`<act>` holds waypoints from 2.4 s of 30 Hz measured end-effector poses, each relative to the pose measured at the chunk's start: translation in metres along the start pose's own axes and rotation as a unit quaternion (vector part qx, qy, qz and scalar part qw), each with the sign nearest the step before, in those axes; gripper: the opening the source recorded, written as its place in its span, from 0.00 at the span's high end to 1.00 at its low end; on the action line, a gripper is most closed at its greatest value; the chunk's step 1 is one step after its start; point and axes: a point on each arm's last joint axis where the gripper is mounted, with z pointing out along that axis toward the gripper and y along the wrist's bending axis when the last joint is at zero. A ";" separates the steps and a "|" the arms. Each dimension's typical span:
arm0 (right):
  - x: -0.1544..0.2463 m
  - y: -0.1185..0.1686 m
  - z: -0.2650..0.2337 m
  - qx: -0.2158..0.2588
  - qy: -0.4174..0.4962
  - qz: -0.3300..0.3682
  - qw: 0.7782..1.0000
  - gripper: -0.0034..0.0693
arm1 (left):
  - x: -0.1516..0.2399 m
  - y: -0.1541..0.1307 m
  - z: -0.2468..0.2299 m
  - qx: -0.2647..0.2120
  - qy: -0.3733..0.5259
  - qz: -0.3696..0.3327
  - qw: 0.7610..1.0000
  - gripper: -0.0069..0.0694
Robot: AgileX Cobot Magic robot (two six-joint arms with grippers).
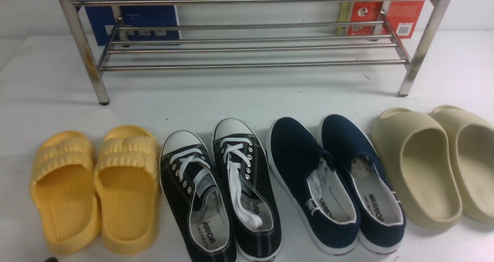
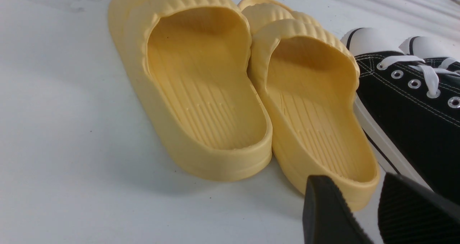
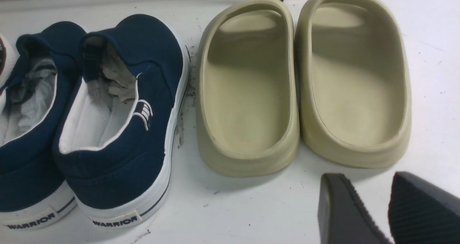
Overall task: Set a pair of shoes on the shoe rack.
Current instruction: Use the left arm to grab the shoe closest to it
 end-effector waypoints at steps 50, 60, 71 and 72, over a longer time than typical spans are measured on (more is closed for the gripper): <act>0.000 0.000 0.000 0.000 0.000 0.000 1.000 0.62 | -0.138 -0.105 0.134 0.033 0.402 -0.022 0.915 0.93; 0.000 0.000 0.000 0.000 0.000 0.000 1.000 0.62 | -0.105 -0.177 0.116 0.047 0.433 0.022 0.900 0.93; 0.000 0.000 0.000 0.000 0.000 0.000 1.000 0.62 | -0.085 -0.178 0.136 0.003 0.454 0.044 0.890 0.66; 0.000 0.000 0.000 0.000 0.000 0.000 1.000 0.62 | -0.080 -0.178 0.140 -0.007 0.460 0.040 0.887 0.60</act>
